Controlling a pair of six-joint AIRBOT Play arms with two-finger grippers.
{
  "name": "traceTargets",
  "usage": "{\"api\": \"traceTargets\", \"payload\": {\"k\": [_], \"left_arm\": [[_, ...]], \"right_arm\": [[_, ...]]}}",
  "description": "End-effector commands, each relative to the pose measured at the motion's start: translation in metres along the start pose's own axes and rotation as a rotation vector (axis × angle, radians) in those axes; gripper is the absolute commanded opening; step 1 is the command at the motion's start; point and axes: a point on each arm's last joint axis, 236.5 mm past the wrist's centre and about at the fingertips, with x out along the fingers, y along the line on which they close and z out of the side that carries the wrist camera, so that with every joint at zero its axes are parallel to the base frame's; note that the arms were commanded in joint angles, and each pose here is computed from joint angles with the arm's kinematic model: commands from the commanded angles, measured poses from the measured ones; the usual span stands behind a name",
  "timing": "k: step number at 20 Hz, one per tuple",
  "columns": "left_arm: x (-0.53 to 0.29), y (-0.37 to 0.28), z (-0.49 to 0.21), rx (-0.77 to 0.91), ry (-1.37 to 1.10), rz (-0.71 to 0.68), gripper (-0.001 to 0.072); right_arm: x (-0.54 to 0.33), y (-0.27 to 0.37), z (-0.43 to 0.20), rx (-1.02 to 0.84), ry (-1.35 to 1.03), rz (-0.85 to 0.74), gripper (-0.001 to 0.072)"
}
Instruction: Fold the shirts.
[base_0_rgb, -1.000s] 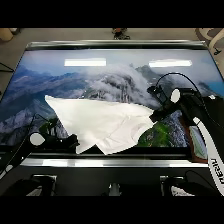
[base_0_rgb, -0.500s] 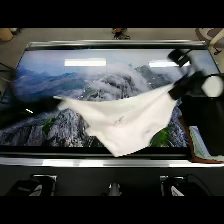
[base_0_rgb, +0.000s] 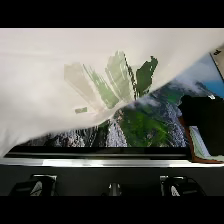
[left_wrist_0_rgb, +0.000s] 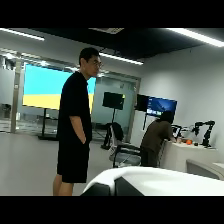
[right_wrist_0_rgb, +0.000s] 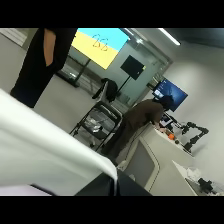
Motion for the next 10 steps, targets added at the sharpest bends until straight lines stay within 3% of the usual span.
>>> {"api": "traceTargets", "payload": {"k": [1,5,10], "left_arm": [[0.001,0.01,-0.009,0.025,0.044,0.041,0.0032],[0.014,0.026,-0.045,0.01,0.151,0.066,0.0033],[0.039,0.083,-0.199,-0.123,0.537,0.14,0.0033]], "right_arm": [[-0.012,-0.003,-0.007,-0.019,0.037,0.003,0.0019],[0.02,0.001,0.003,-0.029,-0.011,-0.013,0.0019],[0.126,0.081,-0.064,-0.04,0.178,0.166,0.002]]}}
